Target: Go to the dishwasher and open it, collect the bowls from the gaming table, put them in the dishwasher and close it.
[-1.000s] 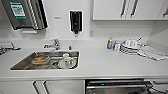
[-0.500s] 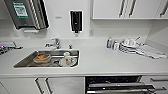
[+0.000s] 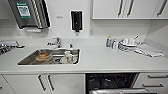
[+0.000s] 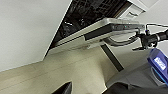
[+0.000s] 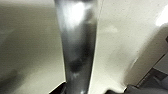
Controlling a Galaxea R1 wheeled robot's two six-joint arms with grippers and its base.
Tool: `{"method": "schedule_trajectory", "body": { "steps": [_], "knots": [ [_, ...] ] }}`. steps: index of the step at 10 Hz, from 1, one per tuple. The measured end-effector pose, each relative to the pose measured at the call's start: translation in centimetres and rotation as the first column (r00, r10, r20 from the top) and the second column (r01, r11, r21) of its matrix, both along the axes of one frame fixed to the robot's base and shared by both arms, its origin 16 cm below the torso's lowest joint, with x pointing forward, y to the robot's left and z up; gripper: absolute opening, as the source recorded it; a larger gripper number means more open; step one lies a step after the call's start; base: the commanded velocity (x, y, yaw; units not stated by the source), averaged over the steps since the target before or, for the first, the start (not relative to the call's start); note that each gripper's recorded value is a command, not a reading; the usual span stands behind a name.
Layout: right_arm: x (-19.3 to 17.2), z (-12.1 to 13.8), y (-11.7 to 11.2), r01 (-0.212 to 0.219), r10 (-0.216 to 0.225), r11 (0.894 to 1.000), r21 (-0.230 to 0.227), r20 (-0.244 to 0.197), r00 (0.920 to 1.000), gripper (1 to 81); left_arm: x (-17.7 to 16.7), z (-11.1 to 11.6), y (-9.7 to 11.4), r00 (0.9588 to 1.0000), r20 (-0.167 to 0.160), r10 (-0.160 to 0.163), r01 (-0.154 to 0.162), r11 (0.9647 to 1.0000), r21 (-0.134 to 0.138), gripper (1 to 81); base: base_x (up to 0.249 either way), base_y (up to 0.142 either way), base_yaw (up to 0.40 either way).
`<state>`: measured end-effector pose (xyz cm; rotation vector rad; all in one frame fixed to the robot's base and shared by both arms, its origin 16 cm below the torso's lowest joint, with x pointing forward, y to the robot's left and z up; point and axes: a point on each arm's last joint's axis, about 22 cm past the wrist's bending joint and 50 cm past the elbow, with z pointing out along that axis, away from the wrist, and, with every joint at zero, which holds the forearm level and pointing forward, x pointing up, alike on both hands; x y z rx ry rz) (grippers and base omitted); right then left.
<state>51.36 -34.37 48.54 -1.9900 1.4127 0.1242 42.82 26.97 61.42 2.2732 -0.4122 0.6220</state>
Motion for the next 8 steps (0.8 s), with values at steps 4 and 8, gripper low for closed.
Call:
{"method": "schedule_trajectory", "body": {
  "steps": [4, 8],
  "knots": [
    [-0.1, -1.2, -0.3, 0.072, -0.072, 0.997, 0.003, 0.043, 0.9965, 81.1, 0.0, -0.9, -0.1, 0.9998, -0.015, -0.010, 0.011, 0.9999, 0.011, 81.1, -0.079, 0.000, 0.000],
    [-0.5, -3.1, 0.4, 0.094, -0.094, 0.996, 0.003, 0.040, 0.9948, 81.1, 0.0, -1.3, -0.1, 0.9997, -0.021, -0.012, 0.012, 0.9998, 0.015, 81.1, -0.079, 0.000, 0.000]
  ]
}}
